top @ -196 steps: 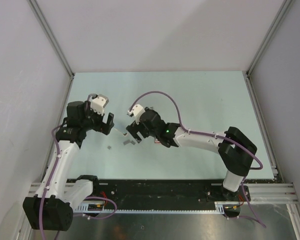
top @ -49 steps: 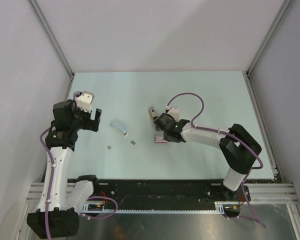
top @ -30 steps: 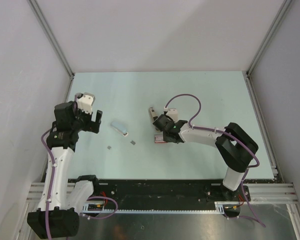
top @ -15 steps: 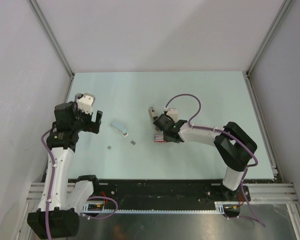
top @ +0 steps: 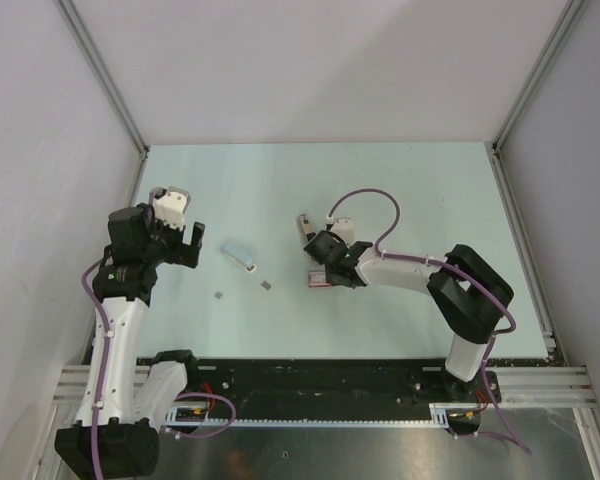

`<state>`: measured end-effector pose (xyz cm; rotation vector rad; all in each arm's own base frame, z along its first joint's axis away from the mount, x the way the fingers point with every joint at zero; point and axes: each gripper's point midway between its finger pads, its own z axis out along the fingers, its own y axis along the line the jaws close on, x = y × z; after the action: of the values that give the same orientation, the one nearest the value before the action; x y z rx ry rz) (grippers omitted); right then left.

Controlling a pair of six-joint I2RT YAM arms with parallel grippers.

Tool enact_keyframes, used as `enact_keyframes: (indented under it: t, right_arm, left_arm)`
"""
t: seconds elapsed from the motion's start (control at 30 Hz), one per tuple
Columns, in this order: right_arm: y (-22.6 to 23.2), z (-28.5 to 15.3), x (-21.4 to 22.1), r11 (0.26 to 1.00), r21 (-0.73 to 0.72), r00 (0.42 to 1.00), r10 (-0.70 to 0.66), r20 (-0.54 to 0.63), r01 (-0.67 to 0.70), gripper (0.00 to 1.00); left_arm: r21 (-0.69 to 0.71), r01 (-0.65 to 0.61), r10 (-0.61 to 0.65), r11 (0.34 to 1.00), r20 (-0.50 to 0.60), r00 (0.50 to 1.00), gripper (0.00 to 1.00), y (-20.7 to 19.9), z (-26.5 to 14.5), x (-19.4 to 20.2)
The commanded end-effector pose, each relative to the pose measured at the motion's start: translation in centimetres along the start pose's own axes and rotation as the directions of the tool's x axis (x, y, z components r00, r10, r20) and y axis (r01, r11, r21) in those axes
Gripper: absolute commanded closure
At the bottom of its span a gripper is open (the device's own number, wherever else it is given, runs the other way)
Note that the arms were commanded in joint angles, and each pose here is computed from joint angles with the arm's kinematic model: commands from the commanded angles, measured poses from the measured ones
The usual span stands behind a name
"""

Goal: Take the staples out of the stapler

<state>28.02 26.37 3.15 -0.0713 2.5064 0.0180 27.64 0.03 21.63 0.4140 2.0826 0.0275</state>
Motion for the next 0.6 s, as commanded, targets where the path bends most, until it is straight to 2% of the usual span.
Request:
enact_keyframes:
  t: [0.0, 0.57]
  right_arm:
    - [0.3, -0.7, -0.8, 1.0, 0.004, 0.999, 0.014, 0.03, -0.014, 1.0]
    - [0.5, -1.8, -0.9, 1.0, 0.014, 0.998, 0.011, 0.068, -0.012, 1.0]
  left_arm:
    - [0.005, -0.021, 0.021, 1.0, 0.023, 1.0, 0.01, -0.2, -0.4, 0.0]
    - [-0.003, -0.03, 0.03, 1.0, 0.023, 0.999, 0.0, -0.1, -0.5, 0.3]
